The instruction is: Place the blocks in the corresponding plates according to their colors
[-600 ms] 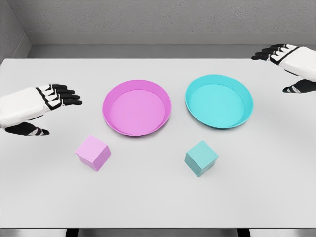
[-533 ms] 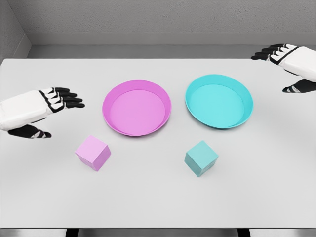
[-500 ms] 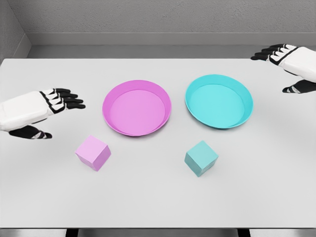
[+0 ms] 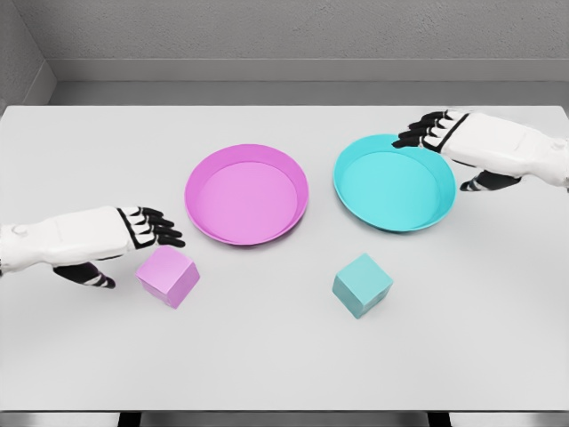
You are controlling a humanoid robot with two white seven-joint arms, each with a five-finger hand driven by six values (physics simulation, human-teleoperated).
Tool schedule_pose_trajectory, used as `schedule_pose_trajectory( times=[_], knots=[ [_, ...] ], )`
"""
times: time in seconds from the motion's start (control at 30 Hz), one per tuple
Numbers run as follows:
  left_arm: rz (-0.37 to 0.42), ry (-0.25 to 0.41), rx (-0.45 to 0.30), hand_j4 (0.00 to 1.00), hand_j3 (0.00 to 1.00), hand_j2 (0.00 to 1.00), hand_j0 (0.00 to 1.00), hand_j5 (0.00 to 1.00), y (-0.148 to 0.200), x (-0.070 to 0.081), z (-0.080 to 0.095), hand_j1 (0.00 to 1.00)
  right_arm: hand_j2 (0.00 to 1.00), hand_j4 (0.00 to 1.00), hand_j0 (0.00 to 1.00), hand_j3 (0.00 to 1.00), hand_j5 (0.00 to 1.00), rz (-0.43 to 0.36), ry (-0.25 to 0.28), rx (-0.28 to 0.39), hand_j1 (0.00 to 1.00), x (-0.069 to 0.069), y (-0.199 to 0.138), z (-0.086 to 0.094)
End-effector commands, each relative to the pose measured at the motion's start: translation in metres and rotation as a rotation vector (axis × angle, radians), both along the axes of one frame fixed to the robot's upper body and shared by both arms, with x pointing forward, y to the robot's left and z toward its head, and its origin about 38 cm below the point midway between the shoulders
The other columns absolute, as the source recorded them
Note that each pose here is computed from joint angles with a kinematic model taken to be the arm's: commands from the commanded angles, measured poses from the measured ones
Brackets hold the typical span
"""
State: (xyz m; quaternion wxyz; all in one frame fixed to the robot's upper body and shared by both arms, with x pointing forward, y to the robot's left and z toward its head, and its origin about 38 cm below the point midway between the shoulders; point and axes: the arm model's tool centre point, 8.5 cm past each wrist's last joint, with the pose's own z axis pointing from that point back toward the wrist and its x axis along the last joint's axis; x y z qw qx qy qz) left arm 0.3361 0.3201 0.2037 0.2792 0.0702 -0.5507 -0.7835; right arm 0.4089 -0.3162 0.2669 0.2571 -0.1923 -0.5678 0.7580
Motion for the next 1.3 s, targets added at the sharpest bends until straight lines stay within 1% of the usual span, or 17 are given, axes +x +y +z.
schedule_pose_trajectory(
  times=[0.0, 0.03, 0.1, 0.13, 0.23, 0.37, 0.43, 0.53, 0.57, 0.6, 0.67, 0.73, 0.8, 0.87, 0.93, 1.07, 1.27],
  knots=[
    [-0.011, 0.021, 0.000, 1.00, 1.00, 1.00, 1.00, 1.00, -0.005, -0.001, -0.005, 1.00, 1.00, 1.00, 1.00, 1.00, 1.00, 0.061, 0.084, -0.083, 1.00, -0.011, 0.012, -0.026],
    [-0.011, 0.020, 0.001, 1.00, 1.00, 1.00, 1.00, 1.00, -0.005, -0.001, -0.005, 1.00, 1.00, 1.00, 1.00, 1.00, 1.00, 0.083, 0.111, -0.123, 1.00, -0.015, 0.014, -0.034],
    [-0.012, 0.024, 0.002, 1.00, 1.00, 1.00, 1.00, 1.00, -0.005, -0.001, -0.006, 1.00, 1.00, 1.00, 1.00, 1.00, 1.00, 0.142, 0.114, -0.168, 1.00, -0.030, 0.024, -0.034],
    [-0.013, 0.023, 0.002, 1.00, 1.00, 1.00, 1.00, 1.00, -0.006, -0.001, -0.006, 1.00, 1.00, 1.00, 1.00, 1.00, 1.00, 0.165, 0.115, -0.172, 1.00, -0.034, 0.030, -0.035],
    [-0.028, 0.027, -0.010, 1.00, 1.00, 1.00, 1.00, 1.00, -0.014, 0.001, -0.007, 1.00, 1.00, 1.00, 1.00, 1.00, 1.00, 0.199, 0.135, -0.181, 1.00, -0.041, 0.039, -0.043],
    [0.018, 0.038, -0.004, 1.00, 1.00, 1.00, 1.00, 1.00, -0.015, 0.005, -0.011, 1.00, 1.00, 1.00, 1.00, 1.00, 1.00, 0.202, 0.128, -0.175, 1.00, -0.040, 0.041, -0.041],
    [0.019, 0.038, -0.004, 1.00, 1.00, 1.00, 1.00, 1.00, -0.015, 0.005, -0.011, 1.00, 1.00, 1.00, 1.00, 1.00, 1.00, 0.210, 0.133, -0.169, 1.00, -0.040, 0.045, -0.044],
    [0.012, 0.050, -0.005, 1.00, 1.00, 1.00, 1.00, 1.00, -0.018, 0.004, -0.016, 1.00, 1.00, 1.00, 1.00, 1.00, 1.00, 0.216, 0.108, -0.167, 1.00, -0.036, 0.048, -0.034],
    [0.011, 0.053, -0.006, 1.00, 1.00, 1.00, 1.00, 1.00, -0.018, 0.003, -0.017, 1.00, 1.00, 1.00, 1.00, 1.00, 1.00, 0.229, 0.113, -0.165, 1.00, -0.037, 0.053, -0.037],
    [0.007, 0.057, -0.008, 1.00, 1.00, 1.00, 1.00, 1.00, -0.020, 0.003, -0.019, 1.00, 1.00, 1.00, 1.00, 1.00, 1.00, 0.241, 0.131, -0.166, 1.00, -0.039, 0.057, -0.044],
    [0.001, 0.043, 0.001, 1.00, 1.00, 1.00, 1.00, 1.00, -0.024, 0.004, -0.021, 1.00, 1.00, 1.00, 1.00, 1.00, 1.00, 0.286, 0.149, -0.157, 1.00, -0.041, 0.074, -0.053],
    [0.012, 0.041, 0.007, 1.00, 1.00, 1.00, 1.00, 1.00, -0.025, 0.005, -0.021, 1.00, 1.00, 1.00, 1.00, 1.00, 1.00, 0.297, 0.162, -0.160, 1.00, -0.043, 0.077, -0.058],
    [0.040, 0.041, 0.018, 1.00, 1.00, 1.00, 1.00, 1.00, -0.023, 0.008, -0.023, 1.00, 1.00, 1.00, 1.00, 1.00, 1.00, 0.313, 0.187, -0.169, 1.00, -0.047, 0.080, -0.066],
    [0.041, 0.033, 0.027, 1.00, 1.00, 1.00, 1.00, 1.00, -0.026, 0.009, -0.025, 1.00, 1.00, 1.00, 1.00, 1.00, 1.00, 0.325, 0.205, -0.173, 1.00, -0.050, 0.083, -0.072],
    [0.036, 0.036, 0.032, 1.00, 1.00, 1.00, 1.00, 1.00, -0.030, 0.009, -0.028, 1.00, 1.00, 1.00, 1.00, 1.00, 1.00, 0.341, 0.206, -0.163, 1.00, -0.051, 0.090, -0.075],
    [0.024, 0.041, 0.026, 1.00, 1.00, 1.00, 1.00, 1.00, -0.035, 0.008, -0.030, 1.00, 1.00, 1.00, 1.00, 1.00, 1.00, 0.373, 0.236, -0.162, 1.00, -0.057, 0.101, -0.086],
    [0.011, 0.046, 0.026, 1.00, 1.00, 1.00, 1.00, 1.00, -0.036, 0.006, -0.032, 1.00, 1.00, 1.00, 1.00, 1.00, 1.00, 0.374, 0.255, -0.177, 1.00, -0.060, 0.097, -0.091]
  ],
)
